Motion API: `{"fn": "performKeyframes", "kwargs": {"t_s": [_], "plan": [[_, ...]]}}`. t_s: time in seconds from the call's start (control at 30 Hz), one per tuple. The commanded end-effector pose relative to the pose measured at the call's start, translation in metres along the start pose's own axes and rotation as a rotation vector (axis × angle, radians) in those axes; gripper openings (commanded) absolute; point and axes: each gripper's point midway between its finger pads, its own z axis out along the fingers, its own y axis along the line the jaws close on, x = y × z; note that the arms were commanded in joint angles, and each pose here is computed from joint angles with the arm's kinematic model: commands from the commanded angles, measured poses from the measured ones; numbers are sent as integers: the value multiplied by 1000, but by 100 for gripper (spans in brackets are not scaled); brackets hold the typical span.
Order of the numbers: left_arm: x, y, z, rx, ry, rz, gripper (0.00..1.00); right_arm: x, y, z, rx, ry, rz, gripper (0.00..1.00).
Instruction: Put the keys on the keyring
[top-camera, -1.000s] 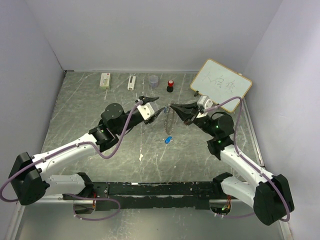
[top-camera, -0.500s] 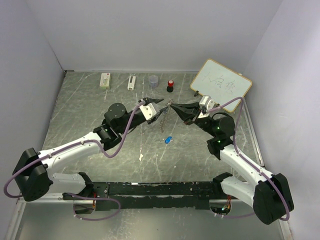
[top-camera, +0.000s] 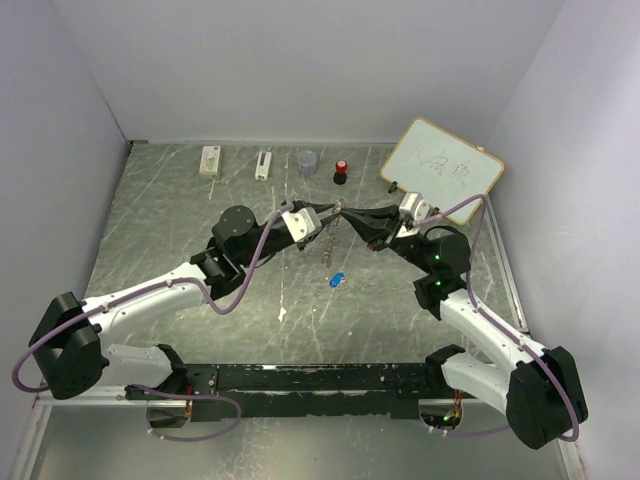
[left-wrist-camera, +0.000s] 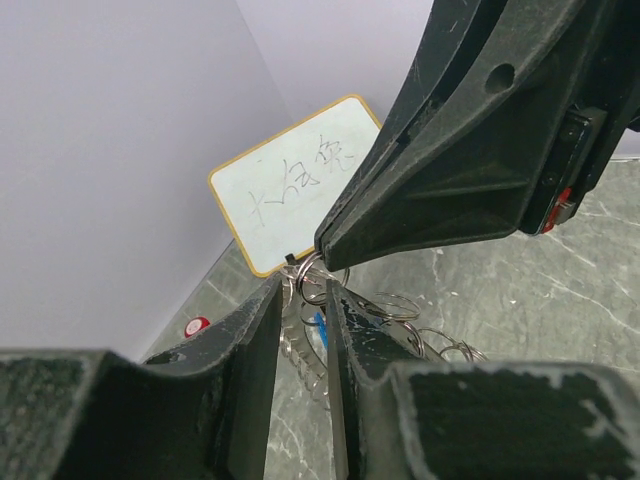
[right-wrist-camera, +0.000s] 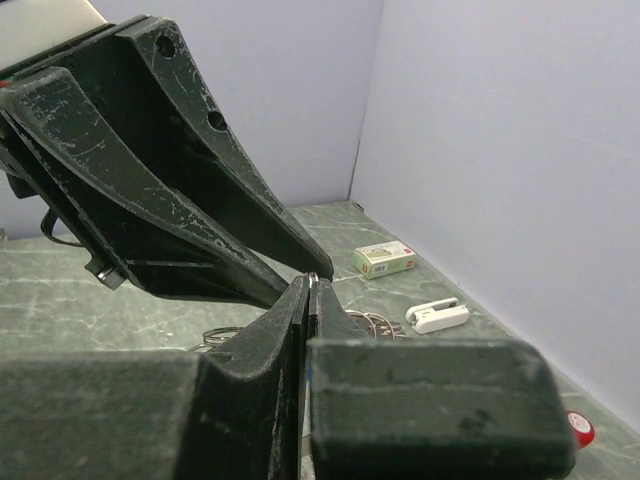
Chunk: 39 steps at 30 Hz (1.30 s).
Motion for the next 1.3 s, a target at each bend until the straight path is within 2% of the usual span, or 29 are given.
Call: {"fn": "performKeyframes", "kwargs": {"t_s": [0.0, 0.13, 0.23, 0.4, 1.0, 1.07, 1.13, 1.27], "plan": [[-19, 0, 6, 24, -61, 1, 34, -15, 0, 0, -8, -53, -37, 0], [-20, -1, 7, 27, -65, -1, 33, -14, 1, 0, -12, -50, -35, 0], [-21, -1, 9, 31, -66, -2, 28, -14, 2, 0, -15, -49, -34, 0], [-22, -3, 11, 52, -71, -4, 8, -11, 2, 0, -18, -43, -31, 0], [-25, 10, 7, -12, -50, 31, 7, -12, -11, 0, 60, -21, -22, 0], [-24, 13, 7, -23, -37, 52, 7, -14, -15, -3, 87, -24, -26, 6], [-23, 17, 7, -32, -22, 73, 7, -16, -19, -7, 126, -27, -32, 18], [-28, 26, 7, -66, -14, 92, 7, -16, -27, -17, 200, -22, -57, 28]]}}
